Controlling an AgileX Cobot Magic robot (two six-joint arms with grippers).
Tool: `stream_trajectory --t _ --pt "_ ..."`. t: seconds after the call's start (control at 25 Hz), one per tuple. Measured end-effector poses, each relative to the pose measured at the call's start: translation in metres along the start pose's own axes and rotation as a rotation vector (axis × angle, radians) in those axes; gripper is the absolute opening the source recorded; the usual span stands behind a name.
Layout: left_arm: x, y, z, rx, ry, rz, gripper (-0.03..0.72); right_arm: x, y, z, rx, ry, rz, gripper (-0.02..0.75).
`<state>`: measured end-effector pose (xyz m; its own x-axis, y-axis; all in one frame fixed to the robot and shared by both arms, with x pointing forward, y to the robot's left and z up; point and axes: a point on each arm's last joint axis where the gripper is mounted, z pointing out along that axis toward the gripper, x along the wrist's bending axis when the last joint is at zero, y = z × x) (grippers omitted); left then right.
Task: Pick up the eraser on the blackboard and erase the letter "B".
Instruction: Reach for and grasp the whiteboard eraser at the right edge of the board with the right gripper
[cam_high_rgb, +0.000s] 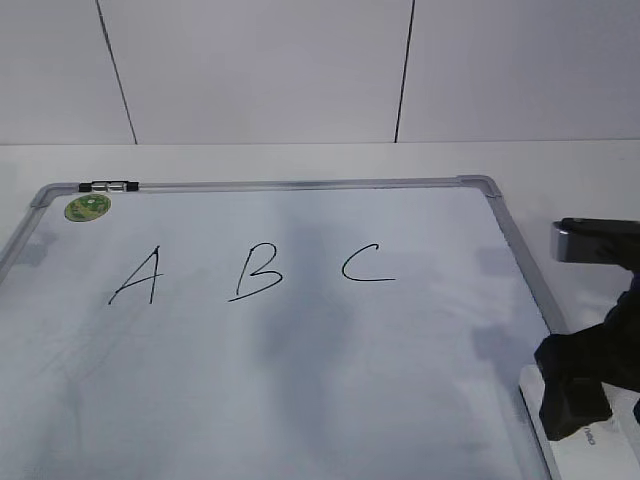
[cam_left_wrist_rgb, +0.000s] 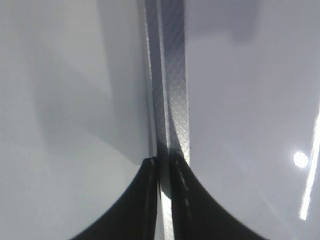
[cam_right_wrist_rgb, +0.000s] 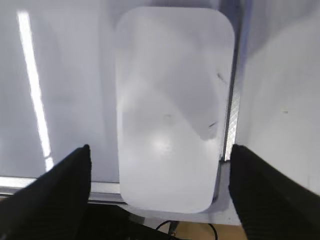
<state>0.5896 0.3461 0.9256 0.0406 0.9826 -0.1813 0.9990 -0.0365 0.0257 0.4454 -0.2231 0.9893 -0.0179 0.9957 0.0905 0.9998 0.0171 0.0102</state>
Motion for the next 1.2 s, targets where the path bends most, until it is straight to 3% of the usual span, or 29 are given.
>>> stream_trajectory --t 1.2 --pt "0.0 0.0 0.0 0.004 -0.002 0.0 0.038 0.0 0.02 0.039 0.07 -0.058 0.038 0.61"
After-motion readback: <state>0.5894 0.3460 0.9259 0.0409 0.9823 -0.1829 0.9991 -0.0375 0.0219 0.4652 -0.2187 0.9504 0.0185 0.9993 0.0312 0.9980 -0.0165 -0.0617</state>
